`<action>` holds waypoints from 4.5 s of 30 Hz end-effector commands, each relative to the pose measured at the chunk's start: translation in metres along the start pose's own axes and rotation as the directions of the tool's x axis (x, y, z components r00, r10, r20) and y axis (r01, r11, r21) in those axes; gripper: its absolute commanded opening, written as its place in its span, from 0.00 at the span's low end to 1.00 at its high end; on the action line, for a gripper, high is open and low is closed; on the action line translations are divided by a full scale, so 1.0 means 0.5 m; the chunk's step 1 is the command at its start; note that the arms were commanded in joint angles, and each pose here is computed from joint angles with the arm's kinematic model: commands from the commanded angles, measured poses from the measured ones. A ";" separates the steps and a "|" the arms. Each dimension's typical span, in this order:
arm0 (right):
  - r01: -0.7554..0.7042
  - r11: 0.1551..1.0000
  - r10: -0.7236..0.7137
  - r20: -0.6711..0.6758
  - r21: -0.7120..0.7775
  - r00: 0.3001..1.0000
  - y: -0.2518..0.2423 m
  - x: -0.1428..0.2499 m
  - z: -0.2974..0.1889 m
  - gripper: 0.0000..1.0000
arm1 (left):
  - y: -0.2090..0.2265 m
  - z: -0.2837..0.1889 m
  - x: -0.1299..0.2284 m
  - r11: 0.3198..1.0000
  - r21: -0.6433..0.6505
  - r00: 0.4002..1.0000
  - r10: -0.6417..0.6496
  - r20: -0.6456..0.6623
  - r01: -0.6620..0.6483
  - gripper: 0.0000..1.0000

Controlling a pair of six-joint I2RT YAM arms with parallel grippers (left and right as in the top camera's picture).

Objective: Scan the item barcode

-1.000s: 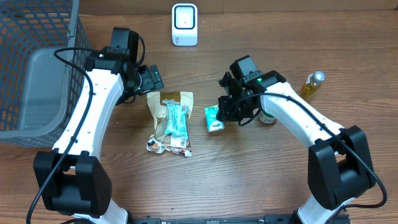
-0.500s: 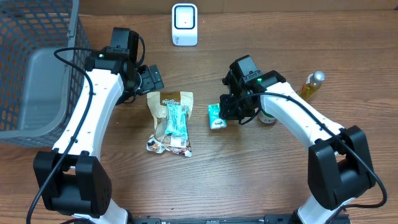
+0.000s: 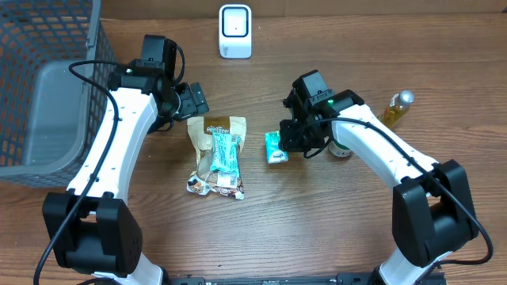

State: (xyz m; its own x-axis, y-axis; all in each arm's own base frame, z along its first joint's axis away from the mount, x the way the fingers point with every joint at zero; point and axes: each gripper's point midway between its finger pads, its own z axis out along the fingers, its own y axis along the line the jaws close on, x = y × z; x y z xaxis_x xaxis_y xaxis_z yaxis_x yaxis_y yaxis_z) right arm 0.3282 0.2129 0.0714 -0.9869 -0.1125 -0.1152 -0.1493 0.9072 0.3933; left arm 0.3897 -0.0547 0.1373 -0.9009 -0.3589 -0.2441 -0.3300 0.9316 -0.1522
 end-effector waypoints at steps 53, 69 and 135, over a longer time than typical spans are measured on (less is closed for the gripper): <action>0.034 0.948 -0.207 0.532 0.315 0.821 0.007 -0.419 -0.273 0.17 | -0.009 -0.005 -0.006 1.000 0.008 1.000 0.018 0.011 -0.018 1.00; -0.375 0.927 0.345 0.353 0.019 0.870 -0.135 -0.422 -0.009 0.30 | -0.009 -0.006 -0.006 1.000 0.008 1.000 0.017 0.011 -0.018 1.00; 0.010 0.742 -0.605 0.664 0.670 0.440 0.101 -0.661 -0.058 0.04 | -0.009 -0.006 -0.006 1.000 0.008 1.000 0.017 0.011 -0.018 1.00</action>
State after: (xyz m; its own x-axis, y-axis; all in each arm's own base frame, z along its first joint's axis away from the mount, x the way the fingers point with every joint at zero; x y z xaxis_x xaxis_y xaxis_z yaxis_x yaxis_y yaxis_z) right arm 0.6436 0.2808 0.1305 -0.3563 -0.3147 -0.8798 -0.0913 0.9488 -0.3024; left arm 0.3898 -0.0547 0.1373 -0.9007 -0.3593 -0.2443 -0.3302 0.9315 -0.1525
